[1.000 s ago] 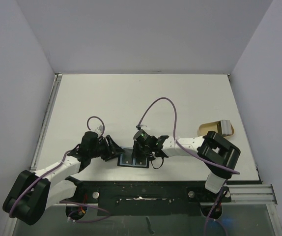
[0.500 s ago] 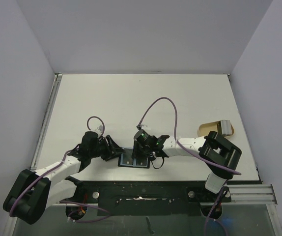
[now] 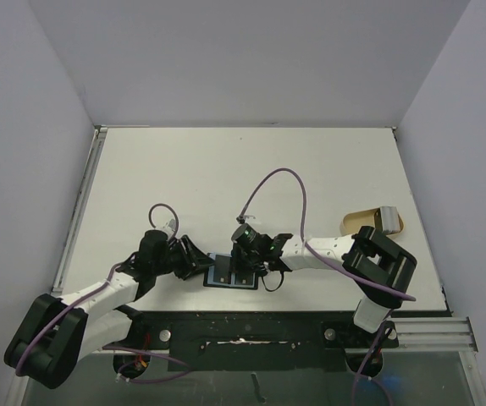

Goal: Put the credit cards into the card holder
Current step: Turn over the card slot in the card holder.

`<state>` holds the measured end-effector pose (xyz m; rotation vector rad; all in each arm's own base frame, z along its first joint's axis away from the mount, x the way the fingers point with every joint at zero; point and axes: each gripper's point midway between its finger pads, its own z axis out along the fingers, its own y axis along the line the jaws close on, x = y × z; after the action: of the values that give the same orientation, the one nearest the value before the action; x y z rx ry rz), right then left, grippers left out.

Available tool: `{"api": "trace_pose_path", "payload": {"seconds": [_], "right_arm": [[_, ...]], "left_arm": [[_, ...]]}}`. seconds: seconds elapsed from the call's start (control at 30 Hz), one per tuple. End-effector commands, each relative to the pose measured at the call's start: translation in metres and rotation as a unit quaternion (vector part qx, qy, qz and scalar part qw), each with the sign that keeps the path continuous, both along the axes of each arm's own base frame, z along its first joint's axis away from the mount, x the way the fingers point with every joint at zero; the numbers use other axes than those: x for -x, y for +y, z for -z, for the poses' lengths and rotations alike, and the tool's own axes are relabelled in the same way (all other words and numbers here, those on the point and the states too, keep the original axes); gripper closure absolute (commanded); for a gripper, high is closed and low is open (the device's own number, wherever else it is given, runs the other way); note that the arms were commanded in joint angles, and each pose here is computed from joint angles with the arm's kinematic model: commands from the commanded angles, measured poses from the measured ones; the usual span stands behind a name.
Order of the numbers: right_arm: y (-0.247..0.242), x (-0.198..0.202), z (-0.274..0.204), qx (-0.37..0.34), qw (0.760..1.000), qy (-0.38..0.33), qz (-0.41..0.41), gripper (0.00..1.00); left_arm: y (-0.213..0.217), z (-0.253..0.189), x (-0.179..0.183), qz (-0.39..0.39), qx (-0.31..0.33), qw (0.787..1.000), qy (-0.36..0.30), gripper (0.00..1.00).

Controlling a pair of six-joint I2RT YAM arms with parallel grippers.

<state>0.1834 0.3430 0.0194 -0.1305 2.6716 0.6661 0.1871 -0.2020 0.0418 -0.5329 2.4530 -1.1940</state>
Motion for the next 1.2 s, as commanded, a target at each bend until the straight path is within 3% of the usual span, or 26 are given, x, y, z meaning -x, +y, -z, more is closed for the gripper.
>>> {"api": "trace_pose_path", "payload": {"seconds": [0.0, 1.17], "right_arm": [[-0.012, 0.001, 0.004, 0.016, 1.0, -0.005, 0.005, 0.93], [-0.018, 0.003, 0.011, 0.02, 1.0, -0.002, 0.007, 0.93]], "left_arm": [[-0.013, -0.03, -0.013, 0.01, 0.052, 0.997, -0.054, 0.58], [-0.013, -0.008, -0.01, 0.024, 0.034, 0.998, -0.041, 0.58]]}}
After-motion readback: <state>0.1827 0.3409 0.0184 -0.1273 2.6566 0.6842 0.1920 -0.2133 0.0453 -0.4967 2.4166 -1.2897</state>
